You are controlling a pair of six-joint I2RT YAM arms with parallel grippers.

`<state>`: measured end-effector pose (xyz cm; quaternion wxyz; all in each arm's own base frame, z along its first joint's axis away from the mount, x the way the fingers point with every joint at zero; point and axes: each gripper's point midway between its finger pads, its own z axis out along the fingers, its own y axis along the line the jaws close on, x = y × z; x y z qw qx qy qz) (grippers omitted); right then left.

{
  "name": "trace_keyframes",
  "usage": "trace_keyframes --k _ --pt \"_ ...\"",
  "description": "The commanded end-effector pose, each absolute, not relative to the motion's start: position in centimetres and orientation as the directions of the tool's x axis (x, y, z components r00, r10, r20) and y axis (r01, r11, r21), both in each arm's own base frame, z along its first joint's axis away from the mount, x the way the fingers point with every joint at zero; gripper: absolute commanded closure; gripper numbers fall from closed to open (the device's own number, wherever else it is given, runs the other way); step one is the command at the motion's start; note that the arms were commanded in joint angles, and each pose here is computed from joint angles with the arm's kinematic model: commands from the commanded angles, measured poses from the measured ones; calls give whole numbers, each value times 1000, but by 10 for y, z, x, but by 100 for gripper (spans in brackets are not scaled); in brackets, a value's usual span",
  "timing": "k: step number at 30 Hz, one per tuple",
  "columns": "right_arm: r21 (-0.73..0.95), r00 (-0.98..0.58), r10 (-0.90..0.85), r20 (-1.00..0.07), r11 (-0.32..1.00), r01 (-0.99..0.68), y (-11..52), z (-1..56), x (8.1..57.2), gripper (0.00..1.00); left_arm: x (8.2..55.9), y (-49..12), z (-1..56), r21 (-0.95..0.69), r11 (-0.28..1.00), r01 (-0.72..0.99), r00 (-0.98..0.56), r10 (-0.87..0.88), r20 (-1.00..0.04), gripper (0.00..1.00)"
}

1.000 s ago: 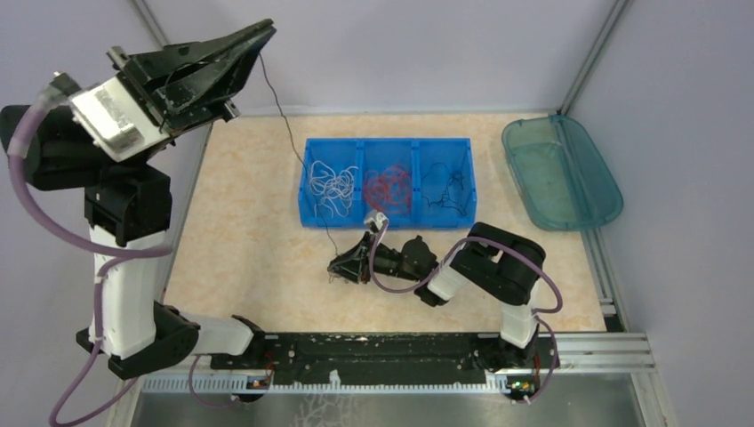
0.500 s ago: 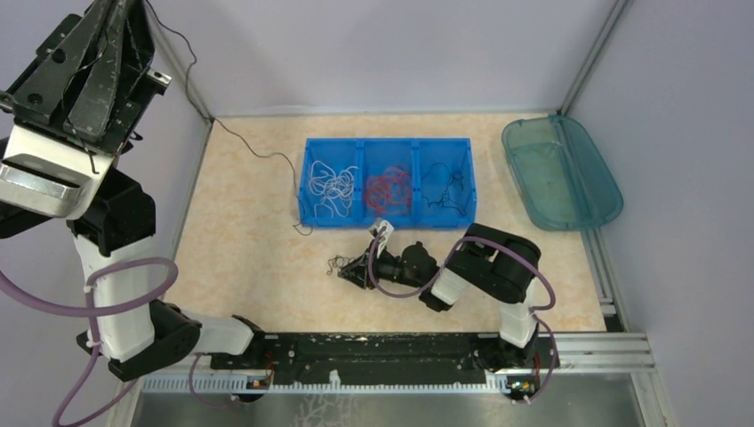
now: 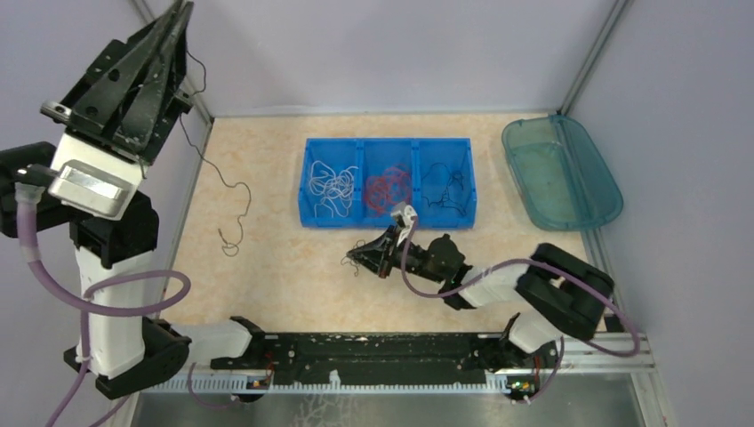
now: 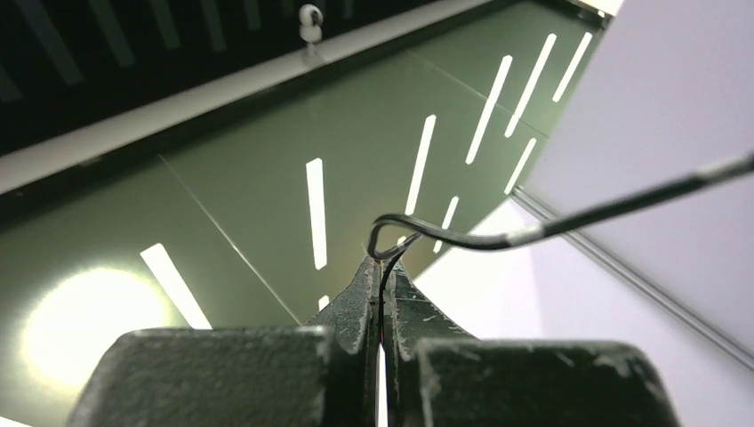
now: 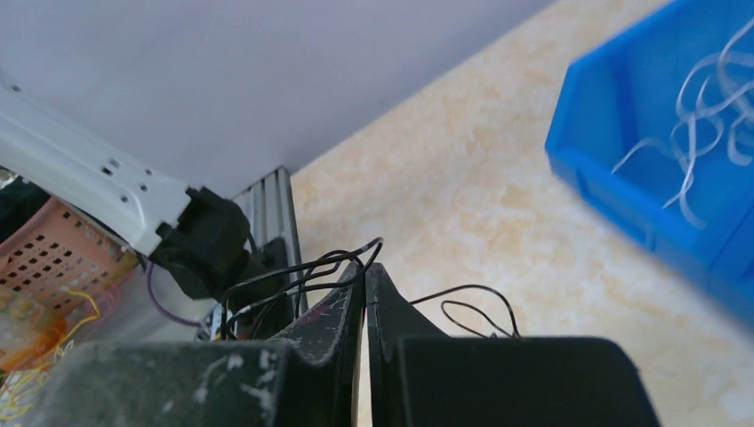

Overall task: Untangle the cables
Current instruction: Place the cable in the bin.

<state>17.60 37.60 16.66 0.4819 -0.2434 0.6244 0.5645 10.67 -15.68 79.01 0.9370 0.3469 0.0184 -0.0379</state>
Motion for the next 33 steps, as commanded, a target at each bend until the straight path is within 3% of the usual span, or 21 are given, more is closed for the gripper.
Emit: trace_keyframes --k 1,12,16,21,30,33 --pt "391 -322 285 -903 234 -890 361 227 184 99 118 -170 763 708 694 128 990 -46 -133 100" --pt "291 -179 289 -941 413 -863 293 337 224 100 148 -209 654 750 484 451 877 -83 -474 100" --pt "252 -144 229 -963 570 -782 269 351 251 100 151 -216 628 721 435 539 824 -96 -558 100" --pt "277 -216 183 -959 761 -586 228 333 308 100 154 -222 610 680 401 614 769 -110 -630 100" --pt "258 -353 142 -925 916 -307 175 262 388 100 154 -224 602 666 381 641 748 -113 -654 100" --pt "283 -437 151 -887 925 -255 167 231 406 80 153 -225 601 662 374 650 741 -119 -660 100"
